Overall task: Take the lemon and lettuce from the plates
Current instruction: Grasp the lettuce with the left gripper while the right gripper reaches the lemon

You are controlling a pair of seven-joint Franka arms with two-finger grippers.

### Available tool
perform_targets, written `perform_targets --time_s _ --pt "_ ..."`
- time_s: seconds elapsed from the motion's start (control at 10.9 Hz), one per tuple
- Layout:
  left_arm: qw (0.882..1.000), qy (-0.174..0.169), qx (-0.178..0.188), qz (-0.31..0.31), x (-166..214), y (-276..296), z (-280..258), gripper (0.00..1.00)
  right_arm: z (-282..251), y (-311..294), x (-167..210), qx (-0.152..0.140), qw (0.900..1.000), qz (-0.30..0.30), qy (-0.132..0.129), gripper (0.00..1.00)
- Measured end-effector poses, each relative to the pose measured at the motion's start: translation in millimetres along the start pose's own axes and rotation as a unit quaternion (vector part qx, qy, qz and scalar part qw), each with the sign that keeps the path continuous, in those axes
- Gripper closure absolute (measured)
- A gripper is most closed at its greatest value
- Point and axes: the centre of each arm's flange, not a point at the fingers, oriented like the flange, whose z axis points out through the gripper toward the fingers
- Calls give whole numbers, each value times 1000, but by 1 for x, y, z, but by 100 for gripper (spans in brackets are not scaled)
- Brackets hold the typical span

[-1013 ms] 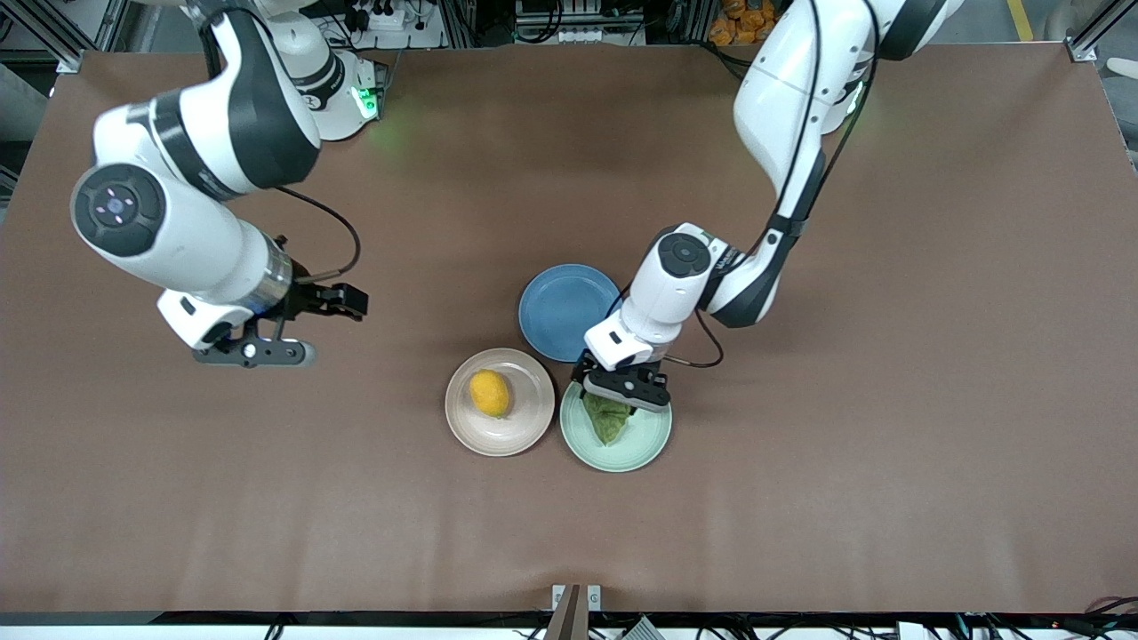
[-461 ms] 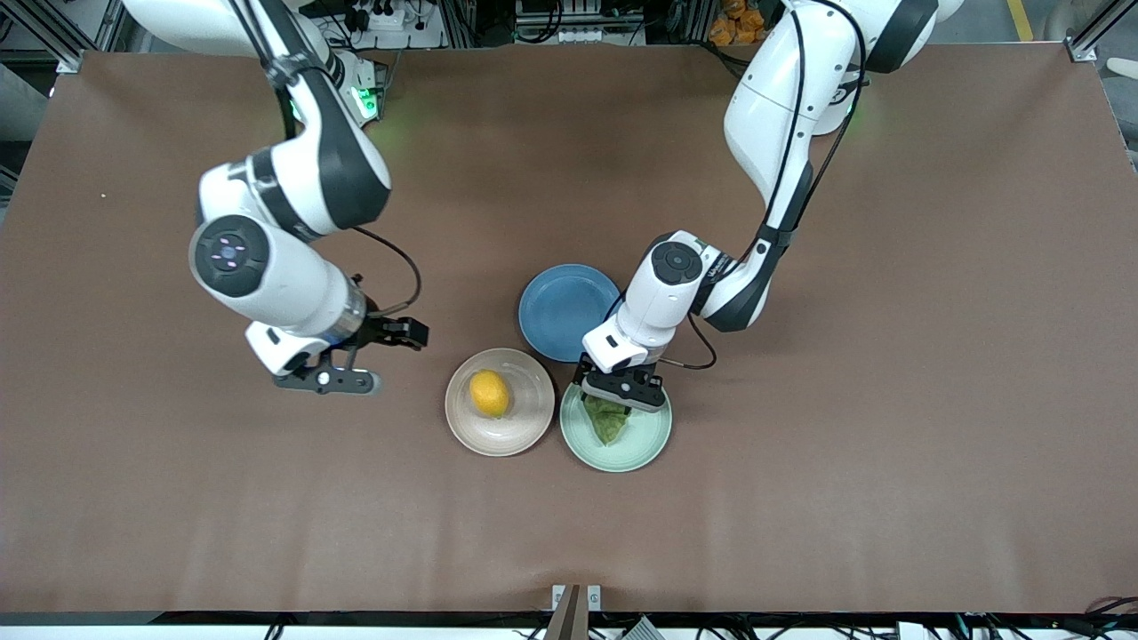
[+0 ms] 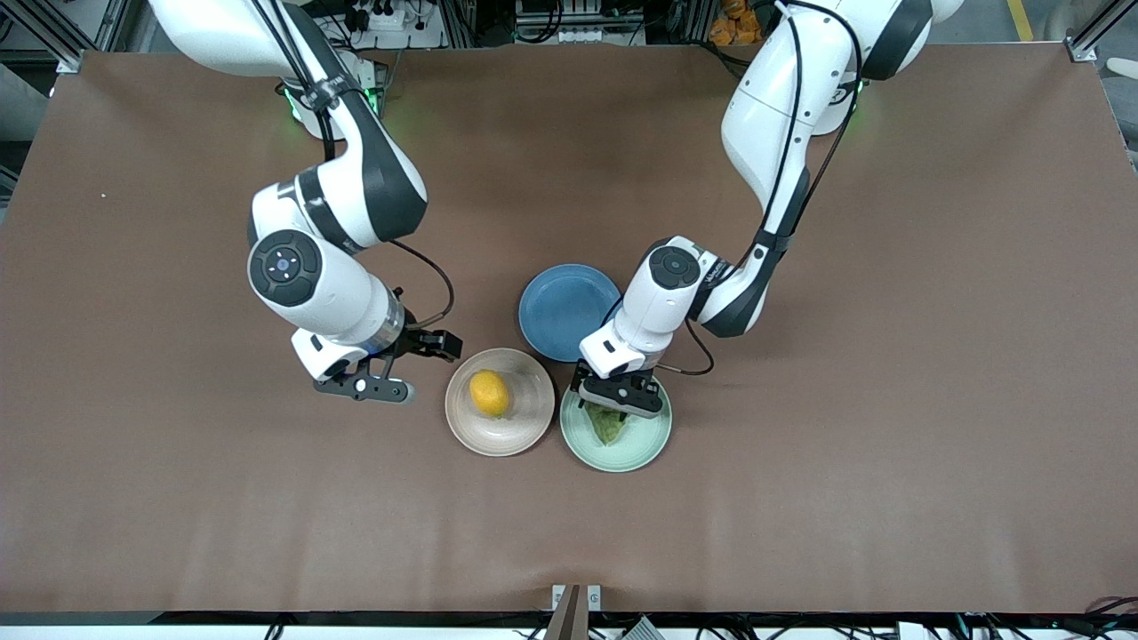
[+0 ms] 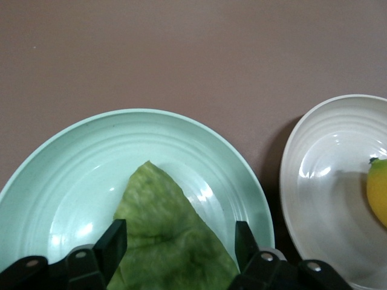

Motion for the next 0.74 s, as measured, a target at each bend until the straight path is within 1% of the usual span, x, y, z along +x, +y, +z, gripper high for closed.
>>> perform_targets --time_s 0.18,0.28,0.37,0.46,0.55,0.64,0.74 --pt "1000 0 0 0 -2 -1 7 19 11 -2 3 4 1000 4 0 0" --pt "1000 2 2 0 -5 -5 12 21 15 -4 2 4 1000 3 -2 0" --pt "1000 1 5 1 -7 -8 17 24 20 -8 0 3 1000 0 -2 0" --pt "1000 0 6 1 -10 -10 21 25 26 -13 -1 3 1000 -3 -2 0" --pt "1000 -1 6 2 -11 -10 22 36 31 -19 -3 4 1000 -1 1 0" --pt "1000 -2 7 2 -12 -11 24 37 40 -27 -6 4 1000 2 4 0" --pt "1000 -1 8 2 -11 -13 25 46 50 -35 -8 6 1000 1 8 0"
